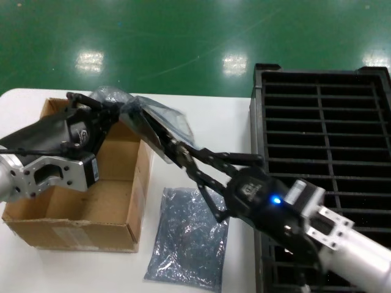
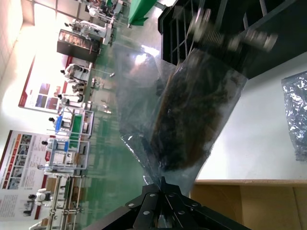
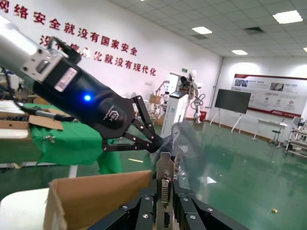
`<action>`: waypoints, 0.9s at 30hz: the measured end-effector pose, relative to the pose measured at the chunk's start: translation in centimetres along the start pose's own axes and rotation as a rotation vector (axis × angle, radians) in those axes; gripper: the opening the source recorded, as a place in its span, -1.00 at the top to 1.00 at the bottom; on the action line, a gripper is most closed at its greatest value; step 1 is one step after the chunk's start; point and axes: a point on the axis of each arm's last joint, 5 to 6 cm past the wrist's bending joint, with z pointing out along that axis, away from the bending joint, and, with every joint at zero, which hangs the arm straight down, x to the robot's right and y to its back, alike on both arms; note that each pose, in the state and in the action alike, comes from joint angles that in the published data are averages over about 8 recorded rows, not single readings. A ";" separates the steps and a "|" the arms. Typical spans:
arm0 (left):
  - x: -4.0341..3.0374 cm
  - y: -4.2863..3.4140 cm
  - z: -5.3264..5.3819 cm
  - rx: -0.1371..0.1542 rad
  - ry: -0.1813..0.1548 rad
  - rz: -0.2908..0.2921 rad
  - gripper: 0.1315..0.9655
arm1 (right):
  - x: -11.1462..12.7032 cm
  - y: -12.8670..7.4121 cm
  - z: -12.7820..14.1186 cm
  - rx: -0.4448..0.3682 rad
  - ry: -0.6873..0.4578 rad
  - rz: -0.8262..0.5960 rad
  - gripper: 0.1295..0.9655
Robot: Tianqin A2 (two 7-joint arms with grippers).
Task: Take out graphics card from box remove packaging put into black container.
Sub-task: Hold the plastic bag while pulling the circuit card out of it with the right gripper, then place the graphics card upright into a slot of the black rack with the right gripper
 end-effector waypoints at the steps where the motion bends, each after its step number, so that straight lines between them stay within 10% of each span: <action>1: 0.00 0.00 0.0 0.000 0.000 0.000 0.98 | 0.0 -0.2 -0.8 -0.003 -0.004 0.000 0.87; 19: 0.00 0.00 0.0 0.000 0.000 0.000 0.98 | 4.3 -3.0 -16.7 -0.115 0.066 0.055 0.87; 27: 0.00 0.00 0.0 0.000 0.000 0.000 0.98 | 5.6 -3.2 -19.7 -0.136 0.133 0.078 0.87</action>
